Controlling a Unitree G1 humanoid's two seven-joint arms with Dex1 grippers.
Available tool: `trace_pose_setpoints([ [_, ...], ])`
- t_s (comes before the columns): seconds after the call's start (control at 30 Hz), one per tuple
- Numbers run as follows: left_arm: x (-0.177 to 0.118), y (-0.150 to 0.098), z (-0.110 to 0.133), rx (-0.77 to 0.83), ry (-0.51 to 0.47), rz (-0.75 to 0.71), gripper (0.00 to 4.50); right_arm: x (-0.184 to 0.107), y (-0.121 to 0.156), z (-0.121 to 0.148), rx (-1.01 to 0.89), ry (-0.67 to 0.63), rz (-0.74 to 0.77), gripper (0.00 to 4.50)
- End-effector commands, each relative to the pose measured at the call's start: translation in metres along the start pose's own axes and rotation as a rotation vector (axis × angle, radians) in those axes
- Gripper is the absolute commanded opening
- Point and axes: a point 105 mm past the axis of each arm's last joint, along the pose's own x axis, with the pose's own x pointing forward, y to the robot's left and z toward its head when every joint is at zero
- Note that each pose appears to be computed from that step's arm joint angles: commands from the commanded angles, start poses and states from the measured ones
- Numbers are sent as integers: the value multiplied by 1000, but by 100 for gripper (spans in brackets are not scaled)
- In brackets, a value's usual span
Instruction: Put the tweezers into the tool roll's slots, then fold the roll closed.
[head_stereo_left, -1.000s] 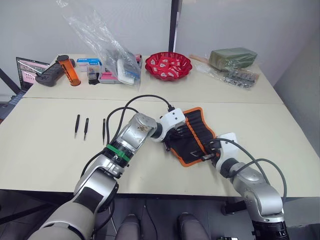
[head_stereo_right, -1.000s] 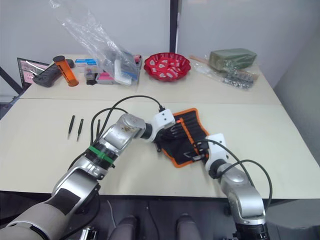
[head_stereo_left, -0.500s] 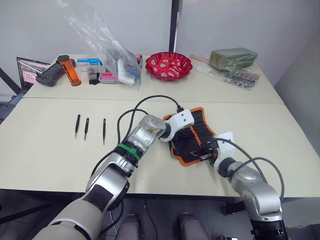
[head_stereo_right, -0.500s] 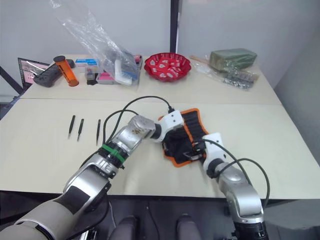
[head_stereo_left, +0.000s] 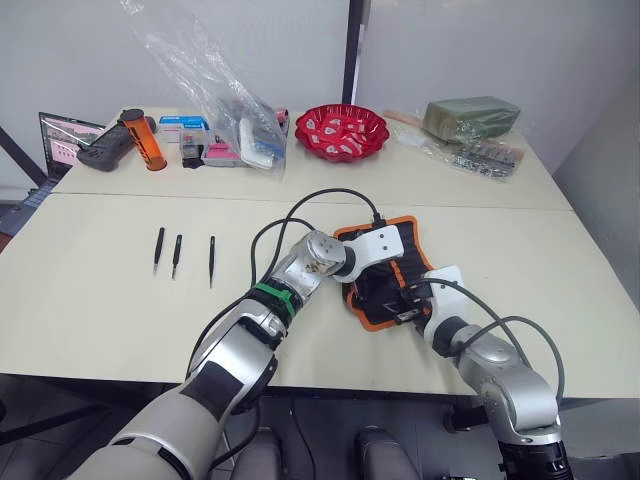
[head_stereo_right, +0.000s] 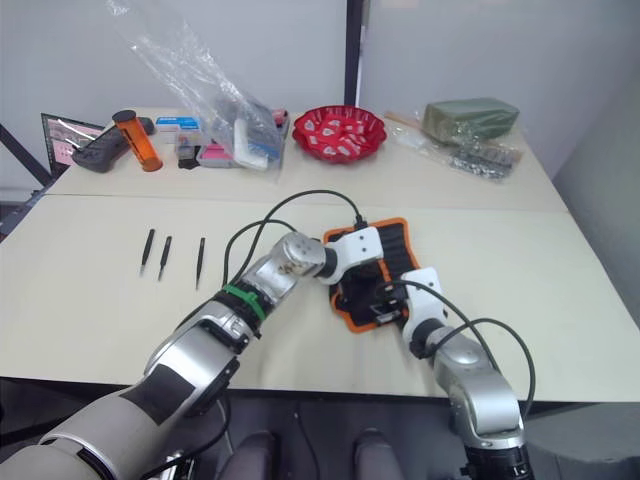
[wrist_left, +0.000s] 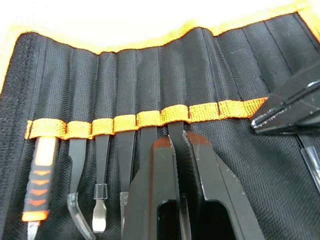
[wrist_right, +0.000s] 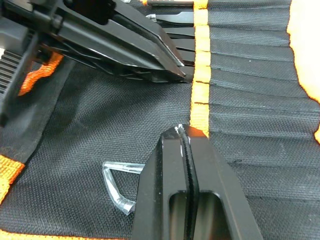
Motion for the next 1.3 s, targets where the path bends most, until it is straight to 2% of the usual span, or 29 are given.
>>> trace_pose_setpoints([
  [0.03,1,1,11,5,-31,6,2,-2,6,-1,16,-2,14,0],
  [0.2,-3,8,4,-38,-27,31,2,-4,5,-2,20,-1,11,0],
  [0.23,-5,8,4,-55,-33,27,77,-4,5,-2,20,1,11,0],
  [0.4,-19,18,2,-100,-43,29,245,-3,3,-1,24,-1,9,0],
  [0.6,-55,32,-6,-165,-38,64,436,-2,3,-2,27,-3,12,0],
  [0.93,-107,42,-1,-263,-107,123,443,-8,-5,33,50,-154,2,0],
  [1.23,-136,58,-5,-319,-188,237,443,-2,-21,8,21,-54,-26,0],
  [1.3,-156,73,-16,-352,-199,339,443,-1,-20,-3,31,-27,-9,0],
])
